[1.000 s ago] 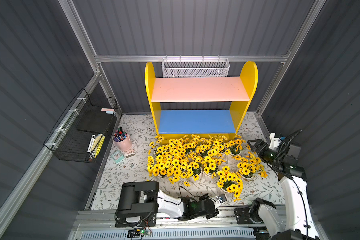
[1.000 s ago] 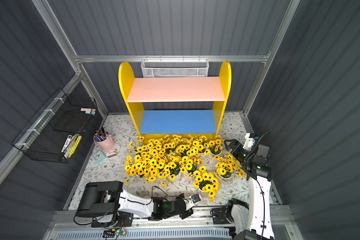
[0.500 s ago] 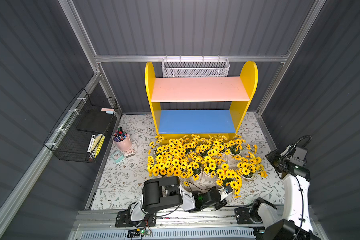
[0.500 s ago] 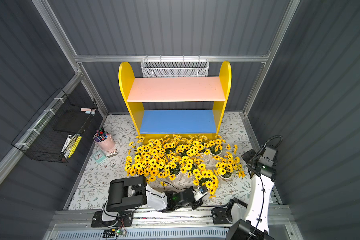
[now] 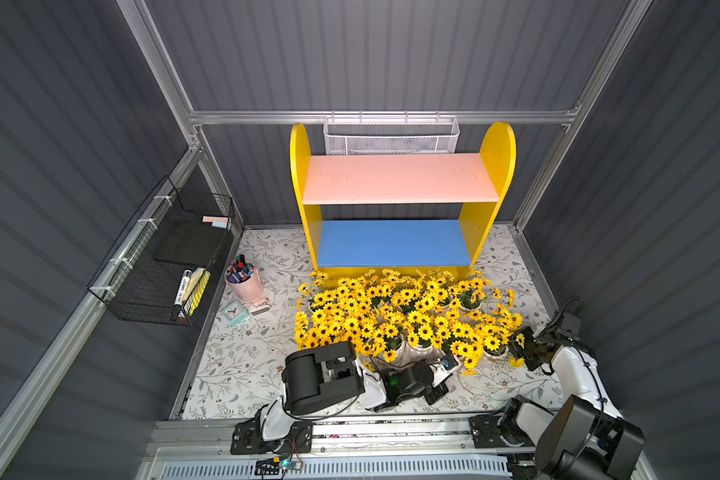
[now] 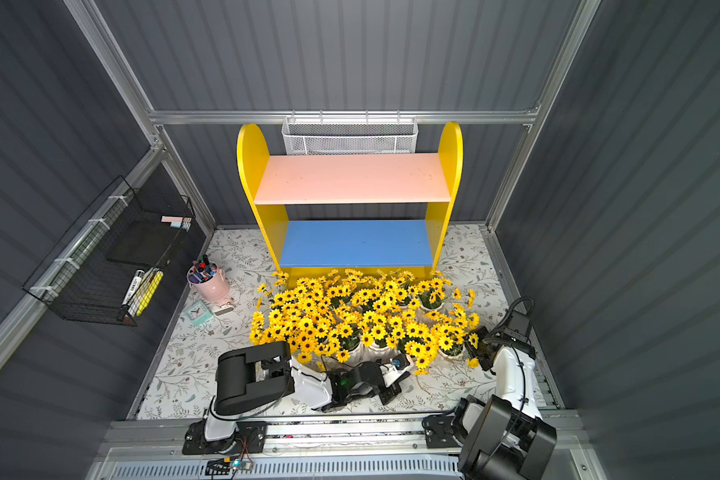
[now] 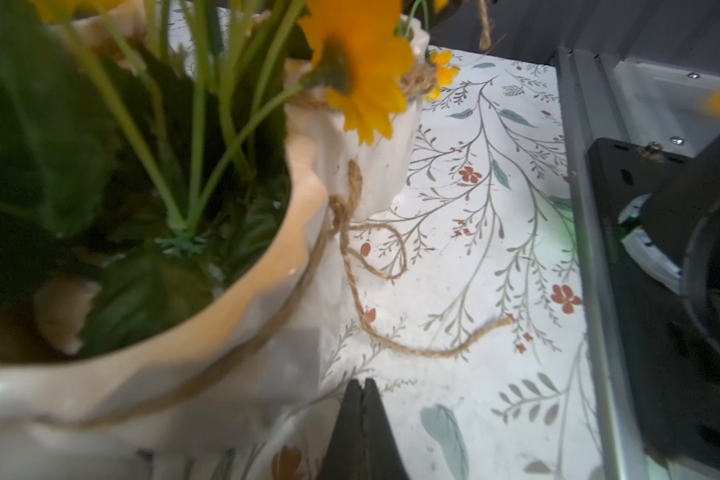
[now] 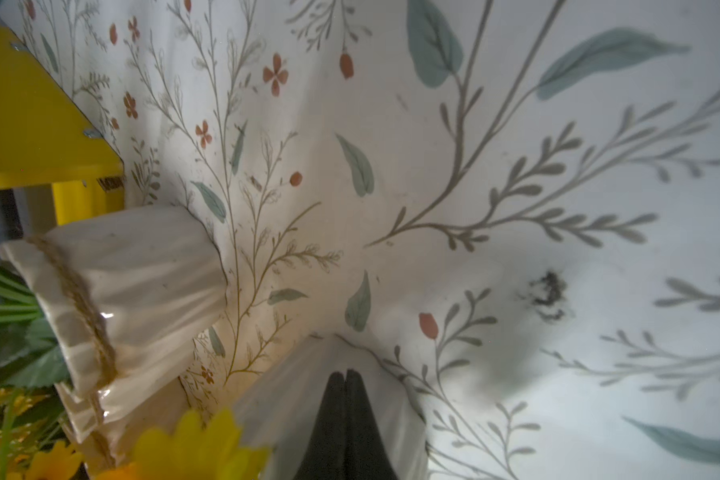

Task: Take the sunflower pots off the shelves
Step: Adjust the sunflower pot at the center of the board, then reset both arms

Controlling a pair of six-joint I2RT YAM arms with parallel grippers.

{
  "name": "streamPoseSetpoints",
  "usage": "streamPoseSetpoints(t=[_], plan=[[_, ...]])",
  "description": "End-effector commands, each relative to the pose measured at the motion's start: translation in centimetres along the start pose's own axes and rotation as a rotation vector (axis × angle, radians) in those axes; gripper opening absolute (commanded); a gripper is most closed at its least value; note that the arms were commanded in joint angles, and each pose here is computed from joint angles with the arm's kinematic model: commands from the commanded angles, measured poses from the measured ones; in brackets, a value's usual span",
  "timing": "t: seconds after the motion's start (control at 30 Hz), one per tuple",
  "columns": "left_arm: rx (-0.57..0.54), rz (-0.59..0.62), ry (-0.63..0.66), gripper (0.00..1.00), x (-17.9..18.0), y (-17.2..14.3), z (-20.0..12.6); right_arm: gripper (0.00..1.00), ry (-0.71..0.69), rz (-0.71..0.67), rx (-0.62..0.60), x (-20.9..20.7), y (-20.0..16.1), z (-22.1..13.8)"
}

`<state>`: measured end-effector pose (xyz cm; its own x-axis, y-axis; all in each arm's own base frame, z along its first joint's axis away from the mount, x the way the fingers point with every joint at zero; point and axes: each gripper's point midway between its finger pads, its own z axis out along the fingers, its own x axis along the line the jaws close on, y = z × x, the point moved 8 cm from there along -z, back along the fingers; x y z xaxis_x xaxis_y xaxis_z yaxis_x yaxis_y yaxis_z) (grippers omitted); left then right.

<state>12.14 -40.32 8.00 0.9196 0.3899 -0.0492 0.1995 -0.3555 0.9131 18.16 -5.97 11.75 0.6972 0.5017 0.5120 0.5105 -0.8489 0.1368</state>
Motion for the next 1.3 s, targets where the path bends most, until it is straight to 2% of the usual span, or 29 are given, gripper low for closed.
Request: streamPoseSetpoints(t=[0.0,0.13,0.2,0.23,0.27,0.3,0.33,0.37,0.4,0.43,0.47,0.5,0.53,0.63,0.7,0.77,0.8,0.83,0.9,0.93,1.0,1.07,1.17,1.27], plan=[[-0.061,-0.008,-0.025,0.00,-0.5,3.0,-3.0,0.00,0.040,-0.008,0.038,1.0,-1.0,0.1],[-0.033,0.034,-0.005,0.06,-1.4,4.2,-6.7,0.00,0.120,-0.010,0.021,2.7,-1.0,1.1],[-0.015,0.040,0.016,0.20,-1.5,4.6,-8.6,0.00,0.083,-0.023,0.032,3.2,-0.6,1.0],[0.001,0.036,0.031,0.34,-1.2,4.9,-9.6,0.00,0.071,-0.031,0.022,3.2,-0.4,1.0],[0.012,0.044,0.040,0.37,-1.1,5.5,-10.7,0.00,0.055,-0.038,0.013,3.0,-0.3,0.9],[0.033,0.056,0.056,0.46,-1.0,5.9,-11.6,0.00,0.036,-0.048,-0.004,3.0,-0.1,0.6],[0.050,0.077,0.087,0.67,-0.7,6.7,-13.0,0.00,0.005,-0.060,-0.022,2.9,0.0,0.2],[0.068,0.097,0.129,0.99,-0.2,7.5,-14.5,0.05,-0.029,-0.080,-0.064,2.9,0.5,-0.4],[0.076,0.114,0.182,1.00,0.5,8.3,-15.9,0.10,-0.033,-0.109,-0.082,3.2,0.8,-1.0],[0.081,0.141,0.233,0.99,1.1,9.4,-17.6,0.22,-0.038,-0.149,-0.106,3.7,1.2,-1.8],[0.087,0.188,0.270,0.99,1.7,10.2,-19.3,0.42,-0.049,-0.181,-0.135,4.2,1.7,-2.7],[0.091,0.215,0.322,0.99,2.3,10.9,-20.8,0.93,-0.053,-0.198,-0.159,4.7,2.2,-3.6],[0.081,0.237,0.387,0.99,3.0,12.0,-22.5,0.99,-0.048,-0.225,-0.186,5.4,2.6,-4.6],[0.095,0.300,0.619,0.99,5.1,14.5,-26.8,0.99,-0.024,-0.280,-0.325,7.6,4.4,-7.7],[0.106,0.397,0.653,0.99,5.5,15.3,-28.4,0.99,0.035,-0.309,-0.426,9.4,5.4,-10.0],[0.090,0.500,0.703,0.99,5.9,15.9,-29.6,0.99,0.131,-0.427,-0.510,11.6,5.7,-12.7],[0.084,0.505,0.754,0.99,6.4,16.1,-30.0,0.99,0.155,-0.425,-0.550,12.0,5.8,-13.3],[0.090,0.493,0.817,1.00,7.0,16.3,-30.8,0.99,0.187,-0.455,-0.626,12.5,6.3,-13.9],[0.103,0.485,0.844,1.00,8.0,16.2,-31.8,0.99,0.232,-0.523,-0.711,13.0,6.6,-14.1],[0.075,0.472,0.875,1.00,8.7,16.2,-32.3,0.99,0.262,-0.563,-0.747,13.2,6.6,-14.1],[0.018,0.420,0.940,0.99,10.2,16.2,-33.4,0.99,0.310,-0.738,-0.826,13.3,6.1,-13.6],[0.018,0.352,0.966,0.99,11.8,15.8,-33.8,0.99,0.294,-0.675,-0.928,12.1,6.6,-12.6],[0.122,0.256,0.873,0.99,13.8,14.8,-31.7,0.99,0.356,-0.673,-0.923,11.7,6.8,-12.0],[0.137,0.202,0.841,0.99,15.8,14.7,-29.9,0.99,0.354,-0.667,-0.878,11.7,7.4,-11.3]])
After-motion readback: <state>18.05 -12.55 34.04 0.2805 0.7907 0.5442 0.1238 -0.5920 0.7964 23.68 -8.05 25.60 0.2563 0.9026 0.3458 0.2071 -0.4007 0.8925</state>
